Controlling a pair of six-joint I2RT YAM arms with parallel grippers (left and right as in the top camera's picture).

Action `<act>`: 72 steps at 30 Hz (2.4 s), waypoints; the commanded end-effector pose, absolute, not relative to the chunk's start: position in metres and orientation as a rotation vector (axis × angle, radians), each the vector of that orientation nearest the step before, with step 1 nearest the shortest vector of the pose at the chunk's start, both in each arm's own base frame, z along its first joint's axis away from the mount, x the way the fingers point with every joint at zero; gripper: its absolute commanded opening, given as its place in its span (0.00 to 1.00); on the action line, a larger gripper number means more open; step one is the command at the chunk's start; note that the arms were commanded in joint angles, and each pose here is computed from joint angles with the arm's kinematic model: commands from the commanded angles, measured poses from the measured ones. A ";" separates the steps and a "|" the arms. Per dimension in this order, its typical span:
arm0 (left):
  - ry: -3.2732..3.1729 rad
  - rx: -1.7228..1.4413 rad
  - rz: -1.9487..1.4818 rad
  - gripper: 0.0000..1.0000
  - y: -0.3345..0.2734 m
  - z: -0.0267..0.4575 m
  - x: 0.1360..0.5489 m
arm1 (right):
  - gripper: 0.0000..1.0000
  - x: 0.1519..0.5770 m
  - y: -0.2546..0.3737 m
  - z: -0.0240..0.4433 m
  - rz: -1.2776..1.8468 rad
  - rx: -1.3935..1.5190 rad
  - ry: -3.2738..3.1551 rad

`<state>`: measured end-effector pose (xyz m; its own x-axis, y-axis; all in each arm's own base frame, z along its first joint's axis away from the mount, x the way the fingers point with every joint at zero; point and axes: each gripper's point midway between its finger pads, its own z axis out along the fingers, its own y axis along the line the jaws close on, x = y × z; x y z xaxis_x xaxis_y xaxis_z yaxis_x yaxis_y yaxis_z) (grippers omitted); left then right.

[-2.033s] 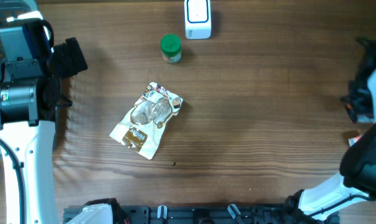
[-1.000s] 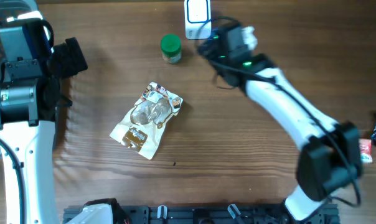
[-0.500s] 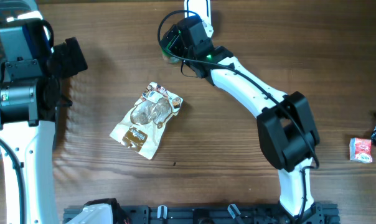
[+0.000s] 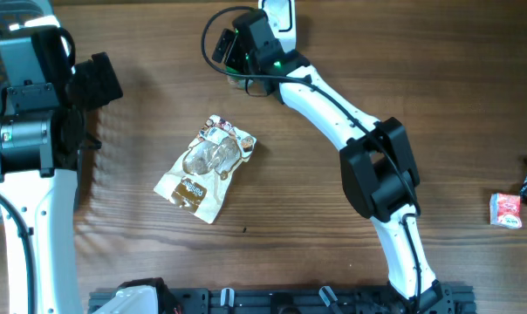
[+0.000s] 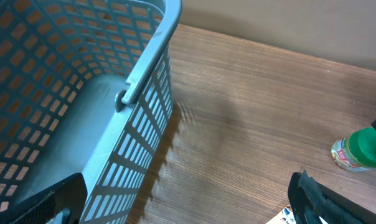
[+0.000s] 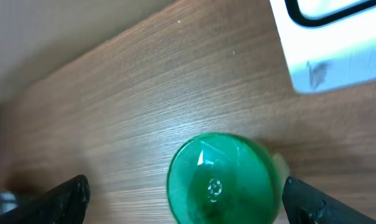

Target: Scan the item barcode

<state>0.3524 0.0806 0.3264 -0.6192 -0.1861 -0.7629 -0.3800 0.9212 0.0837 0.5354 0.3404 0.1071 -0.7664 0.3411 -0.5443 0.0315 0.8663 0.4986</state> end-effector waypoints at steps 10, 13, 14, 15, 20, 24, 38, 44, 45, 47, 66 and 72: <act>2.230 -0.405 0.310 1.00 0.084 0.333 0.350 | 1.00 0.534 0.336 0.063 0.275 -0.267 2.394; 2.230 -0.405 0.310 1.00 0.084 0.333 0.350 | 1.00 0.528 0.347 0.054 0.245 -0.363 2.381; 2.229 -0.405 0.310 1.00 0.084 0.333 0.350 | 1.00 0.526 0.350 0.050 0.239 -0.378 2.383; 2.229 -0.405 0.310 1.00 0.084 0.333 0.350 | 1.00 0.525 0.352 0.046 0.231 -0.389 2.384; 2.230 -0.405 0.310 1.00 0.084 0.333 0.350 | 0.96 0.525 0.355 0.040 0.136 -0.375 2.354; 2.230 -0.405 0.310 1.00 0.084 0.333 0.350 | 0.84 0.532 0.343 0.044 0.048 -0.335 2.323; 2.229 -0.405 0.310 1.00 0.084 0.333 0.350 | 0.61 0.532 0.326 0.045 -0.030 -0.281 2.344; 2.230 -0.405 0.310 1.00 0.084 0.333 0.350 | 0.98 0.517 0.319 0.040 -0.072 -0.316 2.408; 2.230 -0.405 0.310 1.00 0.084 0.333 0.350 | 1.00 0.512 0.320 0.040 -0.070 -0.298 2.423; 2.230 -0.405 0.310 1.00 0.084 0.333 0.350 | 1.00 0.501 0.317 0.039 -0.065 -0.233 2.469; 2.210 -0.399 0.315 1.00 0.084 0.337 0.353 | 1.00 0.370 0.173 0.127 -0.583 0.492 2.707; 2.209 -0.398 0.309 1.00 0.084 0.337 0.353 | 1.00 0.328 0.135 0.257 -0.372 0.494 2.564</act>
